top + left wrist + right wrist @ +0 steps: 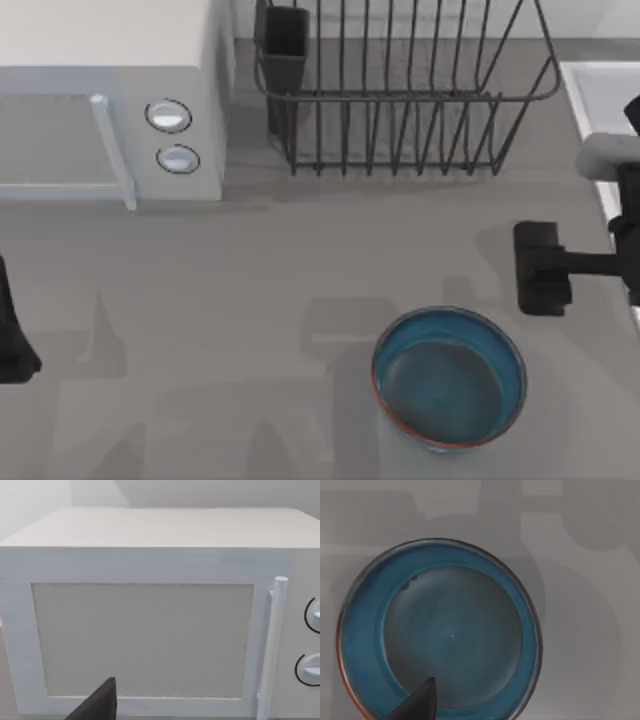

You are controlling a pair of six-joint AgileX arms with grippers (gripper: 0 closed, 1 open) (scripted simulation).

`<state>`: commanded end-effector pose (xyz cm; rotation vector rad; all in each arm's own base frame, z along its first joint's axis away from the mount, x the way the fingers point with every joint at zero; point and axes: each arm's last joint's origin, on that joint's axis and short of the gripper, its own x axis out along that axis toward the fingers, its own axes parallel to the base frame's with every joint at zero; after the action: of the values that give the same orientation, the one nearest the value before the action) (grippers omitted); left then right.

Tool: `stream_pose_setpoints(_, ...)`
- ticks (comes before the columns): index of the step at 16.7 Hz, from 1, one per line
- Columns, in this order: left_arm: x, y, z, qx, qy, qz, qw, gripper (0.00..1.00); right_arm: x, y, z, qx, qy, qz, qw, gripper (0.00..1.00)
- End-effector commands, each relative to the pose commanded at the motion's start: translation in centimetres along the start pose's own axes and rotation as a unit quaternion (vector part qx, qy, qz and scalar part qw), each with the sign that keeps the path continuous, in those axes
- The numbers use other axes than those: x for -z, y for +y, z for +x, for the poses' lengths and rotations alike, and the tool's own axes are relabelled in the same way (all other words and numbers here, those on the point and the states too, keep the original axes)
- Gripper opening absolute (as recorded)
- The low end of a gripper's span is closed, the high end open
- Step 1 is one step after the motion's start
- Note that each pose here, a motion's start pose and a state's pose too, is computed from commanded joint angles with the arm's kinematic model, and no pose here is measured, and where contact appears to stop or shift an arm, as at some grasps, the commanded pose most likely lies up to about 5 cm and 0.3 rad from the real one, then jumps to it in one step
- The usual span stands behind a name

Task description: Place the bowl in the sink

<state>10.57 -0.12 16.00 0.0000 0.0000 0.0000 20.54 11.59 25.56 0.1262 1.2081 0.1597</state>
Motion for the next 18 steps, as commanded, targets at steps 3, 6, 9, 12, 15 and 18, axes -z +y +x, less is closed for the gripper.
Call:
stream_pose_setpoints(3,0.0,0.0,0.0,0.000,0.000,0.000,1.000,1.00,-2.0,2.3,2.4,0.048,0.098,0.007,0.994,1.00)
stream_pose_setpoints(6,0.0,0.0,0.0,0.000,0.000,0.000,1.000,1.00,-2.9,3.3,4.2,0.084,0.159,0.013,0.984,1.00)
stream_pose_setpoints(9,0.0,0.0,0.0,0.000,0.000,0.000,1.000,1.00,-3.1,3.5,4.8,0.096,0.177,0.016,0.979,1.00)
stream_pose_setpoints(12,0.0,0.0,0.0,0.000,0.000,0.000,1.000,1.00,-3.1,3.5,4.8,0.096,0.177,0.016,0.979,1.00)
stream_pose_setpoints(15,0.0,0.0,0.0,0.000,0.000,0.000,1.000,1.00,-3.0,3.3,5.2,0.096,0.178,0.017,0.979,1.00)
stream_pose_setpoints(18,0.0,0.0,0.0,0.000,0.000,0.000,1.000,1.00,-2.3,3.0,7.7,0.096,0.178,0.016,0.979,1.00)
